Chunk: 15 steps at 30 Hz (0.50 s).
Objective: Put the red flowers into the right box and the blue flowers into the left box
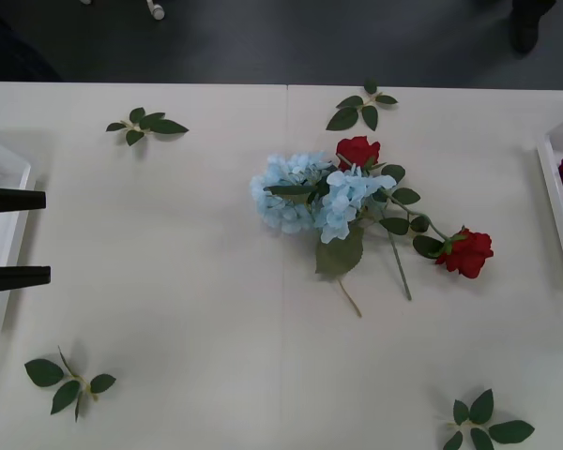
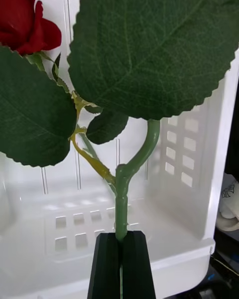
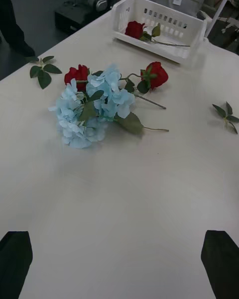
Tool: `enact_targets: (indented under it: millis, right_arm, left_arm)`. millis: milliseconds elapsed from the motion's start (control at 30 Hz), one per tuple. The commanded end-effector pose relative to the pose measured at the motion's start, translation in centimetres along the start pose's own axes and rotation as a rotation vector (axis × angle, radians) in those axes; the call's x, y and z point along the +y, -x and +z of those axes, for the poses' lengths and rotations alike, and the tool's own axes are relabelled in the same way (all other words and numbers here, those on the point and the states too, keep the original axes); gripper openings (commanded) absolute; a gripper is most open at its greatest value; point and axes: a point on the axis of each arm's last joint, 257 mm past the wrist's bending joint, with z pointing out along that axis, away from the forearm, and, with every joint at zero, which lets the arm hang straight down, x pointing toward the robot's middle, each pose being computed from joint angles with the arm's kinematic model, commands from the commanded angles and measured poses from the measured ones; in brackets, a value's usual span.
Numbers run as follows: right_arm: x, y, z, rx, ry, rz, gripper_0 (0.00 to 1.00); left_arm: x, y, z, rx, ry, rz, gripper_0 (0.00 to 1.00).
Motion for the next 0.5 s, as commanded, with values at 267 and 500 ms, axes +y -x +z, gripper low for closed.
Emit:
enact_targets:
  millis: [267,500]
  right_arm:
    - [0.4,2.2,-1.3,-0.068,0.032,0.016,0.02]
    - [0.7,2.6,-1.3,-0.085,0.045,0.022,0.77]
  left_arm:
    - [0.7,0.8,-0.6,0.004,0.024,0.069,1.00]
    - [0.7,0.8,-0.6,0.004,0.024,0.069,1.00]
